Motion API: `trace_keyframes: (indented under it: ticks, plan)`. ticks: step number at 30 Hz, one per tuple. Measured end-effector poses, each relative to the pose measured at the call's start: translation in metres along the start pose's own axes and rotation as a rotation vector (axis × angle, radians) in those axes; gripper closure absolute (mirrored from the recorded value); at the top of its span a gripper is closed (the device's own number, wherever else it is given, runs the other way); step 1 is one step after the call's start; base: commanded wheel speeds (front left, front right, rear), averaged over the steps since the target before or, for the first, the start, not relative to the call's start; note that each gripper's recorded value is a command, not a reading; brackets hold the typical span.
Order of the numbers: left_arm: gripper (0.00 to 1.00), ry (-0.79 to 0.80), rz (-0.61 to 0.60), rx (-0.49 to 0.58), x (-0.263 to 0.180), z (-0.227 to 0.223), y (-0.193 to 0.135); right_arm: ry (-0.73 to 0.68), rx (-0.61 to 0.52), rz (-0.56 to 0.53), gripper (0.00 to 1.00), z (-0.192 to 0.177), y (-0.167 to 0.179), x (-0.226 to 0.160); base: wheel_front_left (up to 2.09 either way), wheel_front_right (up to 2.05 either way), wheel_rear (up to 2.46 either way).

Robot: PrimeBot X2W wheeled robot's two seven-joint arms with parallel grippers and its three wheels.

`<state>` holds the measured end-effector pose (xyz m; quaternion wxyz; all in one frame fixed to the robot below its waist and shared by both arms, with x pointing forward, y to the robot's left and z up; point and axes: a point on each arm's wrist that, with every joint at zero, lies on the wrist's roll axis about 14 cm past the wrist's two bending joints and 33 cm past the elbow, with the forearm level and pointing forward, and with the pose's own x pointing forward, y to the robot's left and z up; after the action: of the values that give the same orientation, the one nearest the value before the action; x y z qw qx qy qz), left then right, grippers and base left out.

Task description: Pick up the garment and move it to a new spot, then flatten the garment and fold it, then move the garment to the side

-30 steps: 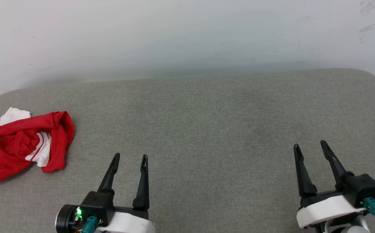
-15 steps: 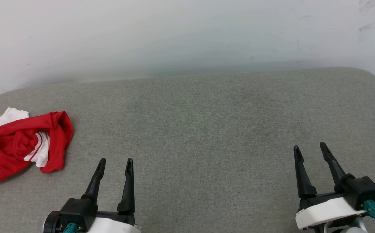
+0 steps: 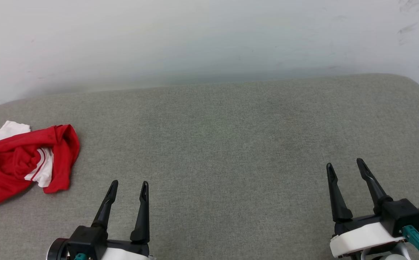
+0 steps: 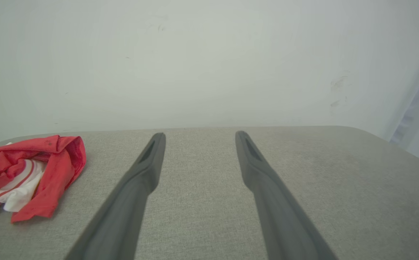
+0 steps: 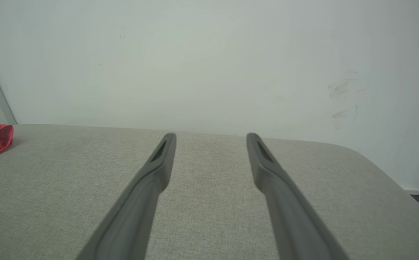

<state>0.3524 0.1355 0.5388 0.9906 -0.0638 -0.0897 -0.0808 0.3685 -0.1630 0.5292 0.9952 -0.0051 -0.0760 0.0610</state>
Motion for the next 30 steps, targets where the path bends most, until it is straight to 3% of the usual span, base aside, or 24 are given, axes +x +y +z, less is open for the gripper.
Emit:
trace_keyframes:
  ticks: [17, 30]
  plan:
    - [0.0, 0.003, 0.091, 0.001, -0.014, 0.001, 0.027, 0.025, 0.056, 0.067, 0.0, -0.01, 0.024, 0.004, 0.0, 0.0, 0.0]
    - [0.0, -0.013, 0.309, 0.077, -0.067, 0.017, 0.085, 0.044, 0.109, 0.285, 0.0, -0.016, 0.098, 0.019, 0.0, 0.0, 0.0]
